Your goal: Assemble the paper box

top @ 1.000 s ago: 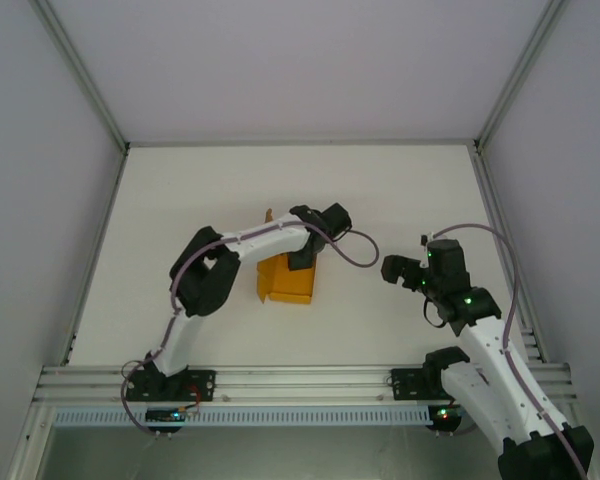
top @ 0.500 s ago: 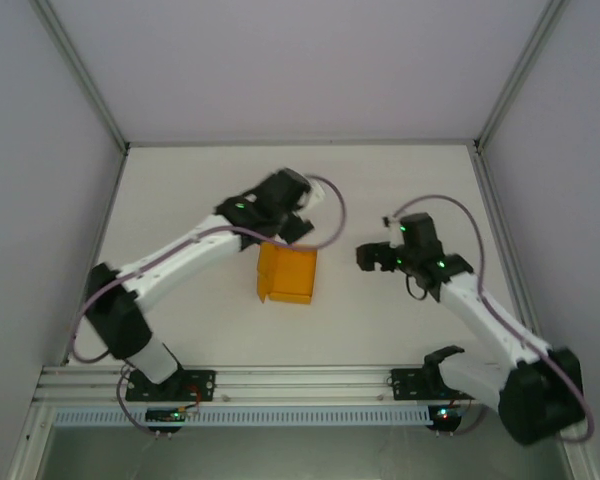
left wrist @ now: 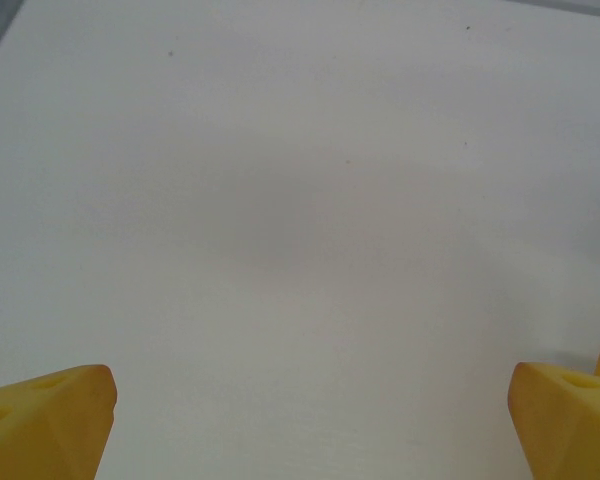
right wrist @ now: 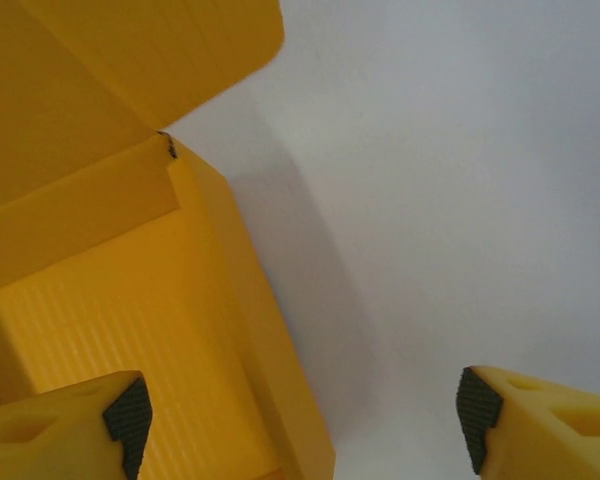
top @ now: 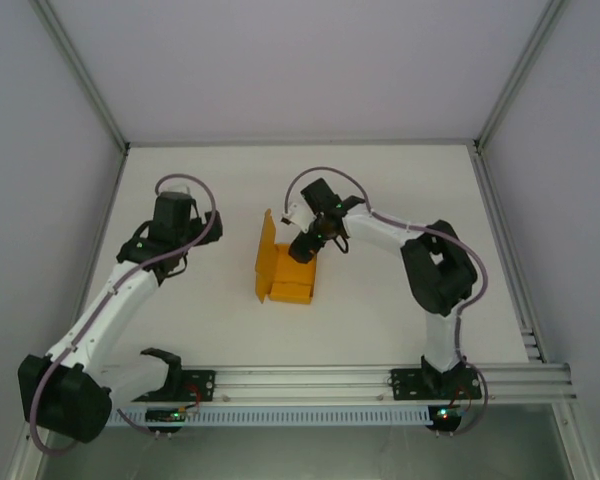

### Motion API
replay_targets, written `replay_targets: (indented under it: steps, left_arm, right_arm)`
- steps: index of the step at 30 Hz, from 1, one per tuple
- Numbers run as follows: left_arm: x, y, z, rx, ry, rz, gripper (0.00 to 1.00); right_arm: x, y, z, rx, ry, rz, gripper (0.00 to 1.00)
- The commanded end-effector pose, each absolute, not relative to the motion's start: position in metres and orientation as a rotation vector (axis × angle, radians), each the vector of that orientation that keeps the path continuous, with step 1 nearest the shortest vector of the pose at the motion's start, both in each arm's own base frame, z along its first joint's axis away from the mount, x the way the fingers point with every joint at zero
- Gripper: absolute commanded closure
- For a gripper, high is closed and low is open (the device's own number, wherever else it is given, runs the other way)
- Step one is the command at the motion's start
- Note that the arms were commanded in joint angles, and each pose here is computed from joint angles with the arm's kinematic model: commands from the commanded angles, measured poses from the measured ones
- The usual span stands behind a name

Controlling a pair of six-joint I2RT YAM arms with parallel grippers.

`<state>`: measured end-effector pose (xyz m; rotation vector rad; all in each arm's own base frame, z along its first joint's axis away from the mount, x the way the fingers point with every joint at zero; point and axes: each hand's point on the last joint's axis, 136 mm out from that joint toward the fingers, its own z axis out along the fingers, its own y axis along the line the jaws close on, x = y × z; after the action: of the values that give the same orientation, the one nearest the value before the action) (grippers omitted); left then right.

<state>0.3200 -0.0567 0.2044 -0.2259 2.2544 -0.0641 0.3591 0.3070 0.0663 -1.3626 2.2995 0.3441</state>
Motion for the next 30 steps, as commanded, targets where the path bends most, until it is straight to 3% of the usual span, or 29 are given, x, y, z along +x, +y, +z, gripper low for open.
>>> replay_targets:
  steps: [1,3,7,10,14,19,23,30]
  left_arm:
    - [0.315,-0.055,0.22,-0.29,2.198,-0.139,0.0]
    - [0.313,-0.051,0.217,-0.299,2.202,-0.12,0.0]
    - [0.313,-0.049,0.213,-0.306,2.207,-0.109,0.0]
    - [0.313,-0.049,0.212,-0.31,2.209,-0.114,0.01]
    - [0.314,-0.05,0.211,-0.313,2.21,-0.117,0.0]
    - [0.319,-0.053,0.205,-0.314,2.222,-0.127,0.01]
    - [0.325,-0.063,0.196,-0.298,2.257,-0.17,0.0]
    - [0.317,-0.107,0.164,-0.195,2.398,-0.431,0.0]
  right_arm:
    - [0.35,0.31,0.059,-1.456,2.32,0.374,0.24]
    - [0.35,0.314,0.054,-1.456,2.328,0.369,0.27]
    - [0.361,0.316,0.049,-1.339,2.367,0.33,0.55]
    - [0.372,0.31,0.051,-1.164,2.406,0.287,0.7]
    - [0.379,0.281,0.05,-0.833,2.507,0.155,0.81]
    - [0.359,0.223,0.051,-0.27,2.613,-0.021,0.87]
    - [0.317,0.191,0.042,0.022,2.647,-0.156,0.86]
    - [0.271,0.184,0.039,0.191,2.643,-0.265,0.82]
